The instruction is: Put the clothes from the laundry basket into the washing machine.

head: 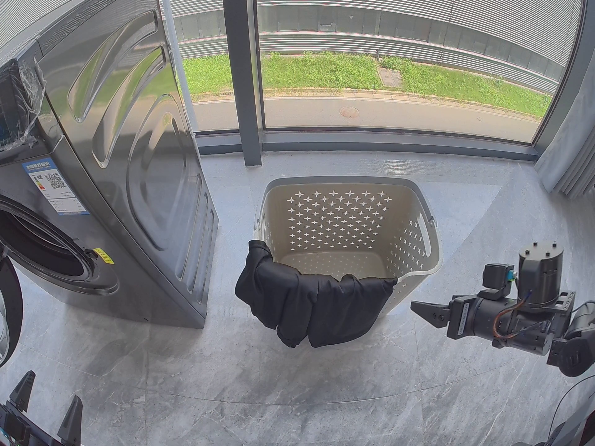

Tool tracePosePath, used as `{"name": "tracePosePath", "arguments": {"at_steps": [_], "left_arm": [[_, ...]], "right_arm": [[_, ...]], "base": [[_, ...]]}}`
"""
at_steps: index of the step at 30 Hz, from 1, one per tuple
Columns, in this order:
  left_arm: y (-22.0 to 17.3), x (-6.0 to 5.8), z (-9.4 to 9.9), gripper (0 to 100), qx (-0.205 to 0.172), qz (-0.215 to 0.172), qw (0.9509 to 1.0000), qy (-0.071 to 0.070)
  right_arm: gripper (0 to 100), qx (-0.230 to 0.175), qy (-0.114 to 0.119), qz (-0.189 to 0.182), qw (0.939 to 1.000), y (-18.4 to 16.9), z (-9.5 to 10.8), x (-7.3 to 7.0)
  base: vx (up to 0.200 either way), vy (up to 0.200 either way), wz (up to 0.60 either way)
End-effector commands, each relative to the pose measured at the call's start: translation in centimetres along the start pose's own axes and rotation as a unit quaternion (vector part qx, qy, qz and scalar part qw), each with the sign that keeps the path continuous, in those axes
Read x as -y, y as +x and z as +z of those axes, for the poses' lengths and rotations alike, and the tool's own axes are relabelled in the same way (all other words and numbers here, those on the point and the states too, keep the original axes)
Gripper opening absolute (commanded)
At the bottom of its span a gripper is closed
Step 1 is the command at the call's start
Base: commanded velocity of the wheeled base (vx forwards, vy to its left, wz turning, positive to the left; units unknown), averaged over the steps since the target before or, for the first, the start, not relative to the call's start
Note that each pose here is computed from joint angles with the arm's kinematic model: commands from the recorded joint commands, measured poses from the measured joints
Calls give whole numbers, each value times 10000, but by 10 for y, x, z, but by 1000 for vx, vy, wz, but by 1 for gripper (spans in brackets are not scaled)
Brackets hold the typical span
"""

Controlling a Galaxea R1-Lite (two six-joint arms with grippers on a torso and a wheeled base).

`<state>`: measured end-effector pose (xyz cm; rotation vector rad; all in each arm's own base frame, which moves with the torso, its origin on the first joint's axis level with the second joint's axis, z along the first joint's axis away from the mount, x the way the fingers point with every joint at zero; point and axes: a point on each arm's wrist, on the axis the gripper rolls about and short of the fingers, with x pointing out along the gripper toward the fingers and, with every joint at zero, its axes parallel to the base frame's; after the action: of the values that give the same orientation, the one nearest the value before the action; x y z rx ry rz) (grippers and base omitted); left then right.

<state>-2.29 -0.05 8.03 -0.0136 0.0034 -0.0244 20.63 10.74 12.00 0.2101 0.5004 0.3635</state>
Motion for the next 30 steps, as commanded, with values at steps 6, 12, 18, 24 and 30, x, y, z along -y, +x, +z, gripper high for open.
{"name": "tracePosePath", "arguments": {"at_steps": [6, 12, 18, 24, 30], "left_arm": [[0, 0, -5, 100, 1, 0, 10000, -1], [0, 0, -5, 100, 1, 7, 10000, -1], [0, 0, -5, 100, 1, 7, 10000, -1], [0, 0, -5, 100, 1, 7, 10000, -1], [0, 0, -5, 100, 1, 7, 10000, -1]], "right_arm": [[100, -440, -222, -280, 9984, 44, -24, -16], [100, -233, -265, -193, 9992, 72, -29, -22], [100, -357, -290, -179, 9988, 94, -36, -24], [100, -426, -196, -183, 9987, 114, -42, -27], [100, -386, -87, -180, 9991, 132, -43, -29]], "base": [[0, 0, 0], [0, 0, 0], [0, 0, 0], [0, 0, 0], [0, 0, 0]]}}
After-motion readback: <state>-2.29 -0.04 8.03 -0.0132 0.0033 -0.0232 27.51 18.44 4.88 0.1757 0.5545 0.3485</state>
